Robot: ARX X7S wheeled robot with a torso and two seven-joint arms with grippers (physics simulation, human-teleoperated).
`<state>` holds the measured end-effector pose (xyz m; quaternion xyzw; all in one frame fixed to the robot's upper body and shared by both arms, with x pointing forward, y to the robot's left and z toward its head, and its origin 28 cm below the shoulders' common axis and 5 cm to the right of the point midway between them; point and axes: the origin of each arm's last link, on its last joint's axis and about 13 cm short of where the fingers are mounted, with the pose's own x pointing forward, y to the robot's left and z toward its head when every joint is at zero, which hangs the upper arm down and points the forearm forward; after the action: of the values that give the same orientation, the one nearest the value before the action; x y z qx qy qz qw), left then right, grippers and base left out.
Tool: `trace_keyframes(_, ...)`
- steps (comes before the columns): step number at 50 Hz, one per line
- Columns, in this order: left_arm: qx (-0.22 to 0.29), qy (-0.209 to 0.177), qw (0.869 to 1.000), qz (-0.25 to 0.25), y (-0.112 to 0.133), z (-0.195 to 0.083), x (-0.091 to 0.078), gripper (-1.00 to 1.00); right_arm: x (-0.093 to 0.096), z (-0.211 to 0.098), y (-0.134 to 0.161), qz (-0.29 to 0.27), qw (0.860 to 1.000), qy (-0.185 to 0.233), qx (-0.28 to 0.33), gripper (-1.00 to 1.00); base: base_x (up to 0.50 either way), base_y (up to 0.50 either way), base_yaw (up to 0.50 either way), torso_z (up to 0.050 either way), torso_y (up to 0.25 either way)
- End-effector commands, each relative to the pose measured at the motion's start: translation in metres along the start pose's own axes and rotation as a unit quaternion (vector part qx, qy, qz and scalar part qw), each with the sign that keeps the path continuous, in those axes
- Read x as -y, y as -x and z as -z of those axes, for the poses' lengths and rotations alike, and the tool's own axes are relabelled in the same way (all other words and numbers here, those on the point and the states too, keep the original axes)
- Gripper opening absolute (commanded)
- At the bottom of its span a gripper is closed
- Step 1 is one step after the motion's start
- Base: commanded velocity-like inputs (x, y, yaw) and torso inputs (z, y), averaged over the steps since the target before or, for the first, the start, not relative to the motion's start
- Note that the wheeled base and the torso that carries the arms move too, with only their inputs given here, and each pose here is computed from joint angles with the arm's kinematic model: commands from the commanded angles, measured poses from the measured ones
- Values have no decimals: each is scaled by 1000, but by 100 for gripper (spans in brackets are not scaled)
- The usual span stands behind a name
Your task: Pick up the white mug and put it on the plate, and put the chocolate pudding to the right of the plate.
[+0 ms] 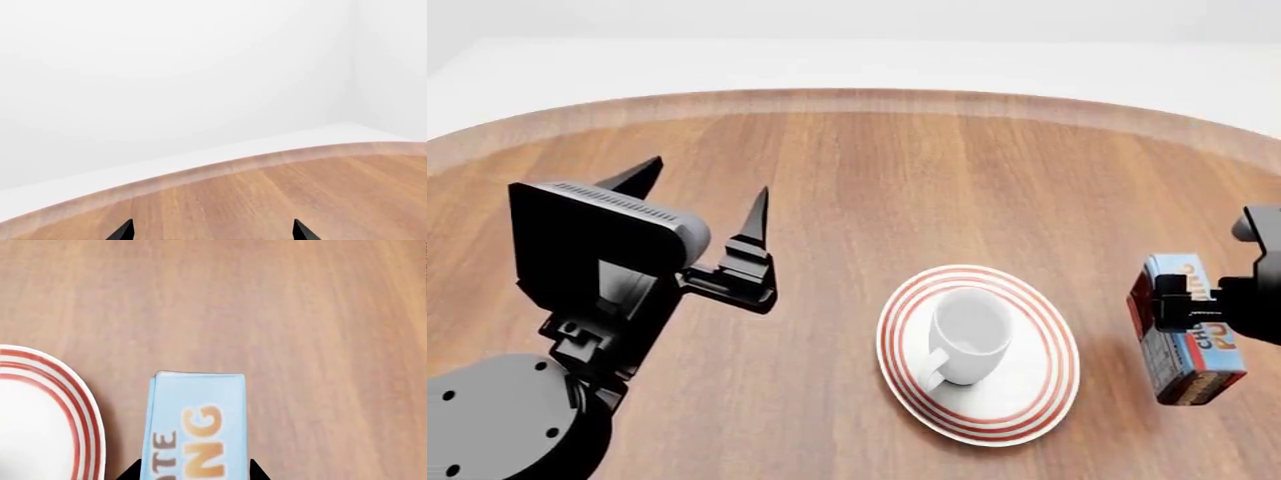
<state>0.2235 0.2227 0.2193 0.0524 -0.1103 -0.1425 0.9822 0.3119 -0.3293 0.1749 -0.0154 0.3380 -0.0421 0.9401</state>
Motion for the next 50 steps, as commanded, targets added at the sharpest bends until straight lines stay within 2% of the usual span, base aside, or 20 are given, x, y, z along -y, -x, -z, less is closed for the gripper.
trace_keyframes(1,16,5,1000,13,-5,-4,3,100,-3,4,-7,-14,1000,0,6,-100,0,0,0,0,0)
trace_keyframes(19,10,3,1000,14,-6,-2,5,100,-2,15,-17,-18,1000,-1,0,-100,0,0,0,0,0)
trace_keyframes(20,11,3,1000,14,-6,-2,5,100,-2,15,-17,-18,1000,-2,0,100,0,0,0,0,0)
trace_keyframes(41,10,5,1000,15,-6,-1,5,100,1,17,-18,-6,1000,1,-2,100,0,0,0,0,0)
trace_keyframes(50,11,7,1000,16,-5,-1,5,100,3,7,0,3,1000,14,3,100,0,0,0,0,0)
